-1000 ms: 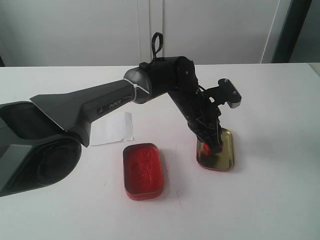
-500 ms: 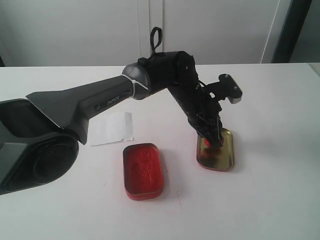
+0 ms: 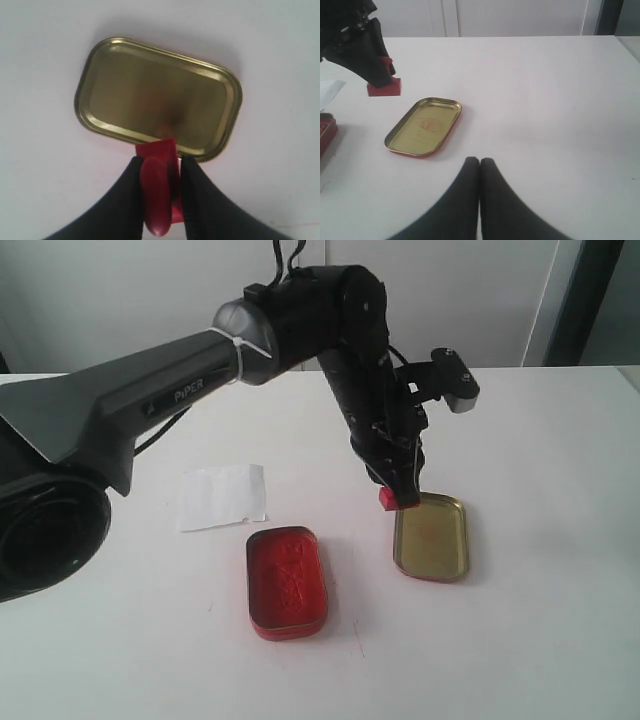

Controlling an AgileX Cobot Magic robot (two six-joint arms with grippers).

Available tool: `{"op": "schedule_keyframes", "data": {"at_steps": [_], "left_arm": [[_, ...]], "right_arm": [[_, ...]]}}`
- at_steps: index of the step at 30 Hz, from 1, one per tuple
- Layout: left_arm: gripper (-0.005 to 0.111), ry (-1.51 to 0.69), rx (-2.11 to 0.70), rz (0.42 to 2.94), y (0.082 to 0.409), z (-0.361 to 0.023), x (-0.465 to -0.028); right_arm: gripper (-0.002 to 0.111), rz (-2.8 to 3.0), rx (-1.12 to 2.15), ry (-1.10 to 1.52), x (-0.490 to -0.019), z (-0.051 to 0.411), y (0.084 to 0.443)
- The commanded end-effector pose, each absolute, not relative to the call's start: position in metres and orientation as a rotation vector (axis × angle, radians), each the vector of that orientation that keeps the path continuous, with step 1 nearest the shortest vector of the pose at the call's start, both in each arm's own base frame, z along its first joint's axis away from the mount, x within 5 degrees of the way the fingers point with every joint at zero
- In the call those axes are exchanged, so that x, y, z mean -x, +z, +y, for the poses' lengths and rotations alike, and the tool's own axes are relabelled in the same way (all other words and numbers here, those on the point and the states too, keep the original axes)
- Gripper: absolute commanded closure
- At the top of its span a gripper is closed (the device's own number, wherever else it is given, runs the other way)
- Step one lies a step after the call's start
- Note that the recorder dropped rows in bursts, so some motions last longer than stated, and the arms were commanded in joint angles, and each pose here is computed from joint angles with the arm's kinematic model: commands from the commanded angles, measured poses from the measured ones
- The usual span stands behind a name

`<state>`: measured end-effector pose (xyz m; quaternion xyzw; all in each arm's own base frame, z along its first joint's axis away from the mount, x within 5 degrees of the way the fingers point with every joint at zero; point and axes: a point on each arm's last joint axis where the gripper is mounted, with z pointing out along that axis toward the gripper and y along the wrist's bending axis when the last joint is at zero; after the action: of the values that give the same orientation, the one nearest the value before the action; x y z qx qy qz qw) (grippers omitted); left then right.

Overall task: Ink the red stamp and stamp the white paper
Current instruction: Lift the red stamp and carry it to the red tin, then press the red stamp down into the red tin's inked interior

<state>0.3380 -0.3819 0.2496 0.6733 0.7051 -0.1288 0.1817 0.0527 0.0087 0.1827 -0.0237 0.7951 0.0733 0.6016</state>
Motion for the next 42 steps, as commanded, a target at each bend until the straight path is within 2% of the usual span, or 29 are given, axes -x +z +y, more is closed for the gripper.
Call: {"op": "schedule_keyframes", "data": {"at_steps": [1,16,28,34,42], "left_arm": [[0.107,-0.361,-1.945,2.005,0.275,-0.372,-0.326],[0.107,-0.355,-1.931,2.031,0.309,-0.354,-0.309],[0.107,-0.387,-1.864,2.097,0.308,-0.324,-0.302],[0.107,-0.334,-1.825,2.117,0.294,-0.303,-0.288],[0.107,-0.365,-1.629,2.186,0.279,-0.255,-0.276]], "right_arm": [[0.108,1.828,0.050,0.166,-0.053,0.008,0.182],[0.108,1.828,0.050,0.166,-0.053,0.008,0.182],[0.108,1.828,0.050,0.166,-0.053,0.008,0.182],[0.108,1.828,0.050,0.166,-0.053,0.008,0.182],[0.108,1.828,0.050,0.166,-0.053,0.008,0.182]]}}
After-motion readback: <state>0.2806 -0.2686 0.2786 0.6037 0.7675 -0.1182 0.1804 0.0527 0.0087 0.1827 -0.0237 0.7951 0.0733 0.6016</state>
